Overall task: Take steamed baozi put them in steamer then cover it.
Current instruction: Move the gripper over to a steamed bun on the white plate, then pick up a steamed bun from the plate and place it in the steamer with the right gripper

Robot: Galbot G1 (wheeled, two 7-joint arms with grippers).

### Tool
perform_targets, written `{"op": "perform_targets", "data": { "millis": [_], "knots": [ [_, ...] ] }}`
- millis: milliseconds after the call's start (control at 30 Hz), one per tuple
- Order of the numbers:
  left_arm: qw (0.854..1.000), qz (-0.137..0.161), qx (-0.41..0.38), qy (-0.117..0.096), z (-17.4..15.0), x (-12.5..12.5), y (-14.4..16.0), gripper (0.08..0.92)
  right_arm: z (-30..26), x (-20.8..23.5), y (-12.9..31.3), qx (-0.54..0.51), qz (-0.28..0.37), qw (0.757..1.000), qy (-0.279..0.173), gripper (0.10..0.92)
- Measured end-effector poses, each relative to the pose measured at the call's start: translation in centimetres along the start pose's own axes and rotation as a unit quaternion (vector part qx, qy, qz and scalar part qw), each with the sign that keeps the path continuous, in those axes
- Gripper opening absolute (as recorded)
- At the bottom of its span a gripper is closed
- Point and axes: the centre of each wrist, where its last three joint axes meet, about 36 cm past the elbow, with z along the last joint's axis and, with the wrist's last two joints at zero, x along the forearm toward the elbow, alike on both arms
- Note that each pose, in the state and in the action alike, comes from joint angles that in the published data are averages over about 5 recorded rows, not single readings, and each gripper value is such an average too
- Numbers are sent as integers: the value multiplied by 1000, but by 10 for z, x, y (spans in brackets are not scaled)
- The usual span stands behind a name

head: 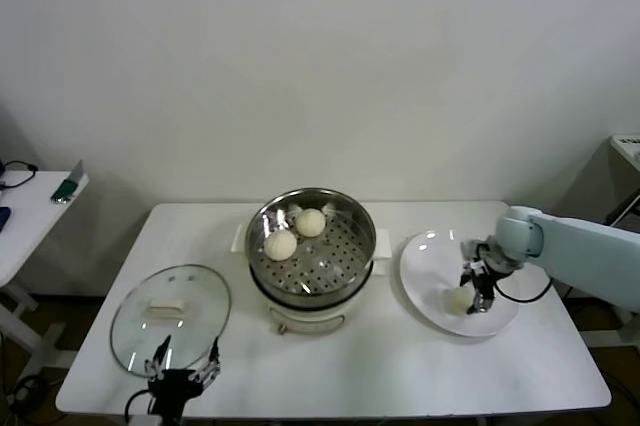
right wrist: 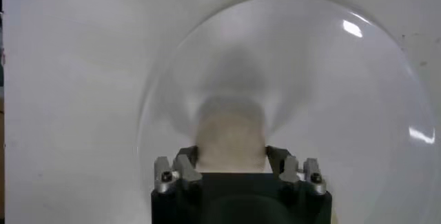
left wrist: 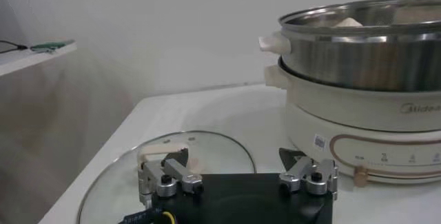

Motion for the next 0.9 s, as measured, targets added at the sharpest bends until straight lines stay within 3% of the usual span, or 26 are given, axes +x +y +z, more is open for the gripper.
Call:
{"op": "perform_targets", "data": {
  "millis": [300, 567, 733, 900],
  "knots": [
    [1000, -2, 1, 0, 0, 1, 0, 823, -11, 30, -21, 42, 5, 999, 4, 634],
    [1000, -2, -1, -2, -2, 1, 0, 823, -60, 139, -67, 160, 40, 986, -22, 636],
    [1000, -2, -3, -1, -2, 2, 0, 823, -126, 228, -79, 280, 69, 957, -37, 636],
    [1000, -3, -5, -1, -2, 5, 0, 823, -207, 284, -63, 412, 82, 907, -34, 636]
  ]
}}
